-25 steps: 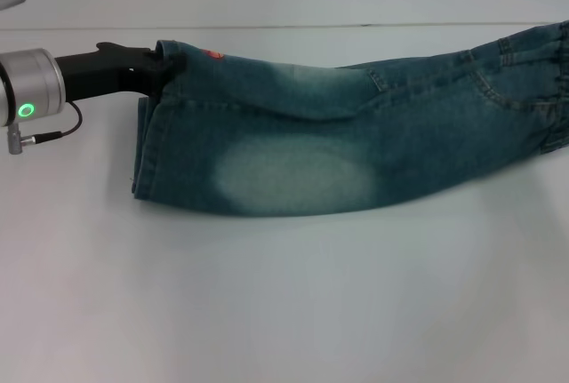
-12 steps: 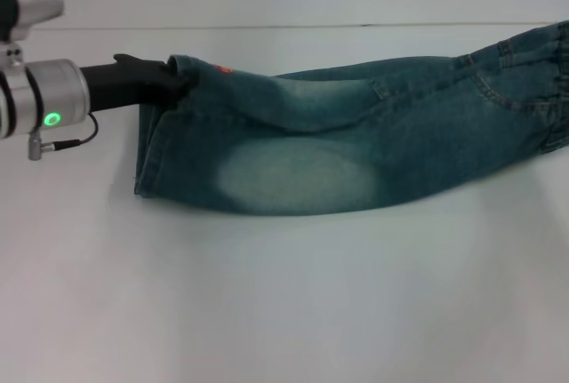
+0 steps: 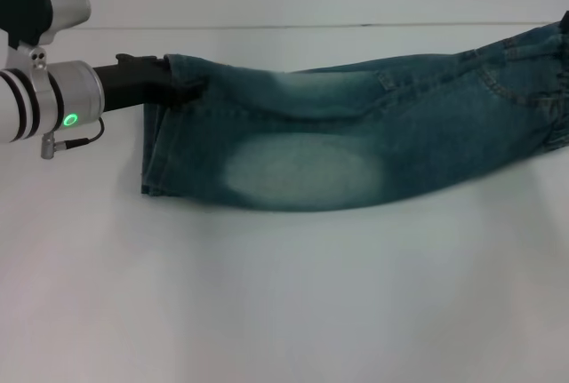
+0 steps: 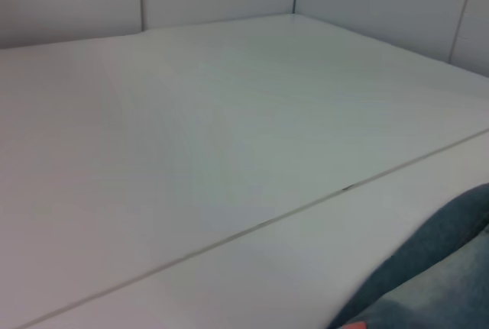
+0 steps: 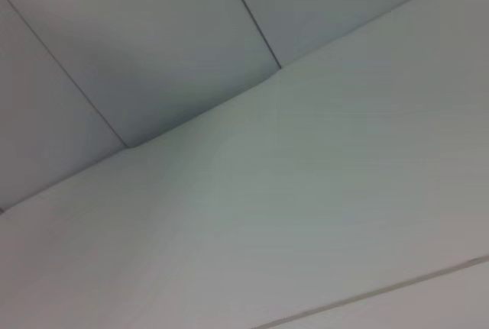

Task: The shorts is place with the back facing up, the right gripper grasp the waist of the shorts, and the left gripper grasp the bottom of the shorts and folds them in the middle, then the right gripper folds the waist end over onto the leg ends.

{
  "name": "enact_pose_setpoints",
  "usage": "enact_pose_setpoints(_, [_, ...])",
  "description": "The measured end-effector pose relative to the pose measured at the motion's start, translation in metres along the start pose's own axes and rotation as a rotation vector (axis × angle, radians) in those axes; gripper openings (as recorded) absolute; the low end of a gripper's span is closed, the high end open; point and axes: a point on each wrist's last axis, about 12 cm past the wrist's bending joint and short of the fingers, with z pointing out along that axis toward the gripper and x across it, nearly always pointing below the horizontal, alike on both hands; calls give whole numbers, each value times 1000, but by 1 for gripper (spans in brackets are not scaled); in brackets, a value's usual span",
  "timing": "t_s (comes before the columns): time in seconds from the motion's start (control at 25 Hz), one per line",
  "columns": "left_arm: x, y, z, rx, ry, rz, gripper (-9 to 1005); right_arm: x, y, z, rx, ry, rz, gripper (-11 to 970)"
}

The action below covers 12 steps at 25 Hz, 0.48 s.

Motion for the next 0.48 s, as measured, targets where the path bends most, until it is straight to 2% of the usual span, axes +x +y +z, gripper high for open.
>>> enact_pose_setpoints(0.08, [-1,2,-1,-12,-10,-11,524,0,0,1,1,-1,-2,390])
enact_pose_setpoints(0.16, [-1,4,-2,-28,-27,-29,564,0,0,0,4,-4,0,437])
enact_pose_setpoints(0.48, [2,8,-5,-53,-34,-45,722,-2,-1,0,8,-25,13,766])
